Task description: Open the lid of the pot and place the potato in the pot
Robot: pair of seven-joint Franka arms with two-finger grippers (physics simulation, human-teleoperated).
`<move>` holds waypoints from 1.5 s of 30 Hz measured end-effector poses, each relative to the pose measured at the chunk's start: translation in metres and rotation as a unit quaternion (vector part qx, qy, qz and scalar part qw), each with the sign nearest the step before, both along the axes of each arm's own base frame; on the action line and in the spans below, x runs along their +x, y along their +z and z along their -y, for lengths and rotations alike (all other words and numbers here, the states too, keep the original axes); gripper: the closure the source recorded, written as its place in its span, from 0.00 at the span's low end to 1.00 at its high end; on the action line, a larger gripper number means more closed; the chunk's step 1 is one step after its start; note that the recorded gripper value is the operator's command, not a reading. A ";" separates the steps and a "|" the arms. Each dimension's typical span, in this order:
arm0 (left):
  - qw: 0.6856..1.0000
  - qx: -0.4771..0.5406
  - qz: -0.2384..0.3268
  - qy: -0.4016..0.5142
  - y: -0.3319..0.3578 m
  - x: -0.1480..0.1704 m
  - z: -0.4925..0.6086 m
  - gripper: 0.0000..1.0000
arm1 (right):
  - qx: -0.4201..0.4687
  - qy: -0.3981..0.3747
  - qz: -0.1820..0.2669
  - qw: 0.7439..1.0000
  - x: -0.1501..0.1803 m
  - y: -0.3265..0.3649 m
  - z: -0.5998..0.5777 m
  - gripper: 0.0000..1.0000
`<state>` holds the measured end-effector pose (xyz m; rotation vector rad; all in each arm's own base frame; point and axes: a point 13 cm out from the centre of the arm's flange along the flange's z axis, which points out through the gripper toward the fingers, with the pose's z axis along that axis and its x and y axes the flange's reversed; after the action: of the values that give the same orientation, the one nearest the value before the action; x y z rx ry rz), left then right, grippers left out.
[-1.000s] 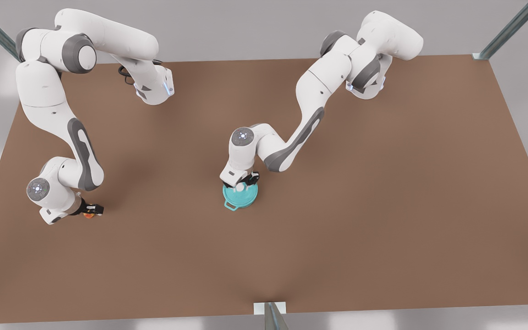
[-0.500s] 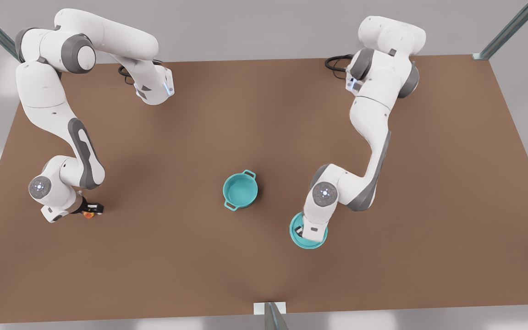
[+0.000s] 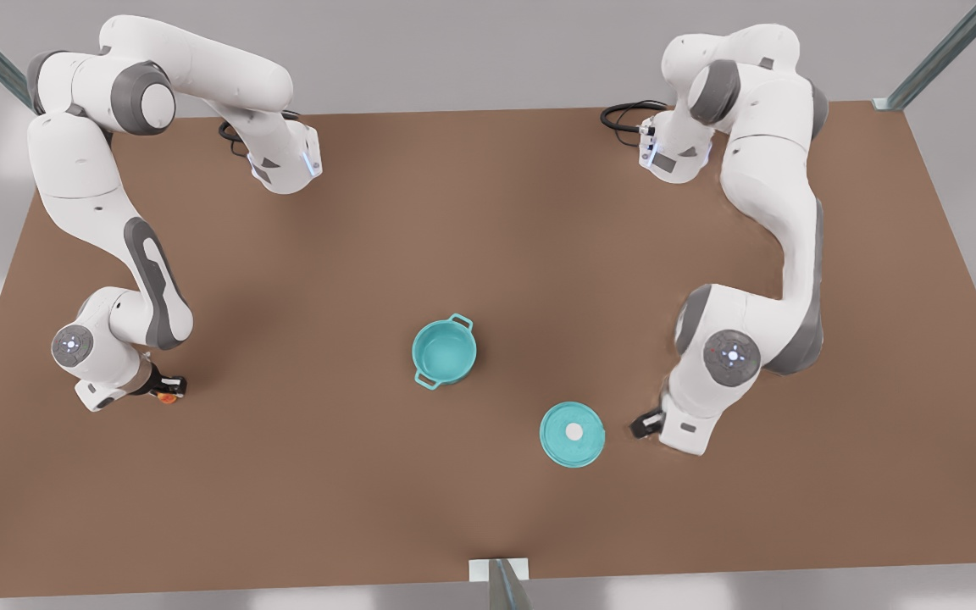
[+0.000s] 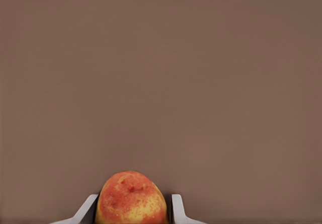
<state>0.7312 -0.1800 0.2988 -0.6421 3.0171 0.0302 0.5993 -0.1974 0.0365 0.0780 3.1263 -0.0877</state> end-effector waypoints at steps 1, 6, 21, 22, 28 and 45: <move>1.000 0.001 -0.028 0.007 0.027 -0.037 -0.039 0.00 | 0.000 0.000 0.000 1.000 0.000 0.000 0.000 0.38; 0.998 -0.006 -0.058 -0.017 0.061 -0.140 -0.101 0.00 | -0.001 0.000 0.001 1.000 0.001 0.004 0.001 0.41; 0.986 -0.019 -0.069 -0.151 0.054 -0.145 -0.094 0.00 | 0.008 0.020 0.011 1.000 0.021 0.055 -0.032 0.44; 0.985 -0.019 -0.069 -0.156 0.054 -0.145 -0.094 0.00 | 0.010 0.024 0.011 1.000 0.023 0.062 -0.041 0.44; 0.980 -0.019 -0.071 -0.183 0.053 -0.146 -0.095 0.00 | 0.026 0.041 0.006 0.999 0.036 0.104 -0.108 0.44; 0.971 -0.020 -0.075 -0.226 0.053 -0.148 -0.094 0.00 | 0.075 0.051 -0.024 0.996 0.020 0.186 -0.351 0.44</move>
<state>0.5832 -0.0857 0.3518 0.0611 3.2361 -0.0029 0.6194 0.1536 0.2223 -0.0836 3.1732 0.1482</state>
